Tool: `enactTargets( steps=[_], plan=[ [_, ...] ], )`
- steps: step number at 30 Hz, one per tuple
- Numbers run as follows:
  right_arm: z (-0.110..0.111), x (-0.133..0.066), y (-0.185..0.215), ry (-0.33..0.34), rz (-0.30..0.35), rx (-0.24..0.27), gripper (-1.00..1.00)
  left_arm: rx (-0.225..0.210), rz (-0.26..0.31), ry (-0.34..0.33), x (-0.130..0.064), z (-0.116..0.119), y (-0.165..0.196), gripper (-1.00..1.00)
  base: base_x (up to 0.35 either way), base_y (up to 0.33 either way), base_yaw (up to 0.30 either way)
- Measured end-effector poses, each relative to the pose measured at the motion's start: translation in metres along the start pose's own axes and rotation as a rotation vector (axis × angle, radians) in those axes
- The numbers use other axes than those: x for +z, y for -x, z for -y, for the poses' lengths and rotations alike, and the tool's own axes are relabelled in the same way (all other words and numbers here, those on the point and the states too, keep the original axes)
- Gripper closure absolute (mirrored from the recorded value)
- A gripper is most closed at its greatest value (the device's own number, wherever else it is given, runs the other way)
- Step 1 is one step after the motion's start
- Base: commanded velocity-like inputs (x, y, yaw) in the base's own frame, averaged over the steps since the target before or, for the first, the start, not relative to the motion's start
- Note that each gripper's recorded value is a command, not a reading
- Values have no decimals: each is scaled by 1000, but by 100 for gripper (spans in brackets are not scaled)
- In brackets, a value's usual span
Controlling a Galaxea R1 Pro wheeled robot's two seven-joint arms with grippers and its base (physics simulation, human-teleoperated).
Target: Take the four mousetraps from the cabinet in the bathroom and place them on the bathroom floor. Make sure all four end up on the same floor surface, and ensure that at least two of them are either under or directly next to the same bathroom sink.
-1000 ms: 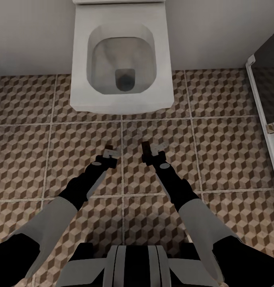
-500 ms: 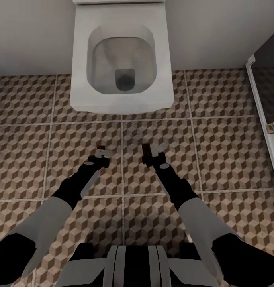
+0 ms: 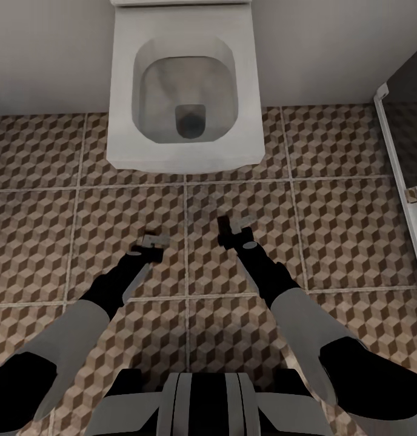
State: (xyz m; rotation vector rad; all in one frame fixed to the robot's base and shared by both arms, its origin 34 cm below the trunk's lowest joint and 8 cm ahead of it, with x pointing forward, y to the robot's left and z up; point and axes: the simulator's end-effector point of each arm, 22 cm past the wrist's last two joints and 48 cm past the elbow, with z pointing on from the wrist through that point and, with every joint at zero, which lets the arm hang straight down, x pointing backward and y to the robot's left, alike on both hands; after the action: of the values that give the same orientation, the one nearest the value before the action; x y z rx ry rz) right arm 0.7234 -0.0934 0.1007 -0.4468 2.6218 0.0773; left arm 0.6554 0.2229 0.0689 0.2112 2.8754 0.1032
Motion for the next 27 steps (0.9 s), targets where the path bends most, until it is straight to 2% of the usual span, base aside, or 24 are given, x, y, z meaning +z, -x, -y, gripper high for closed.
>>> enactTargets(
  steps=[6,13,17,27],
  plan=[
    [0,1,-3,1,-8,-2,100,1,-9,4,2,-2,-5,100,0,0,0],
    [-2,1,-2,7,-1,-2,100,-16,111,-4,-3,3,28,100,0,0,0],
    [-2,1,7,9,35,0,100,-21,165,-16,-12,10,50,100,0,0,0],
    [-2,1,10,10,51,1,100,-24,187,-19,-15,11,60,100,0,0,0]
  ],
)
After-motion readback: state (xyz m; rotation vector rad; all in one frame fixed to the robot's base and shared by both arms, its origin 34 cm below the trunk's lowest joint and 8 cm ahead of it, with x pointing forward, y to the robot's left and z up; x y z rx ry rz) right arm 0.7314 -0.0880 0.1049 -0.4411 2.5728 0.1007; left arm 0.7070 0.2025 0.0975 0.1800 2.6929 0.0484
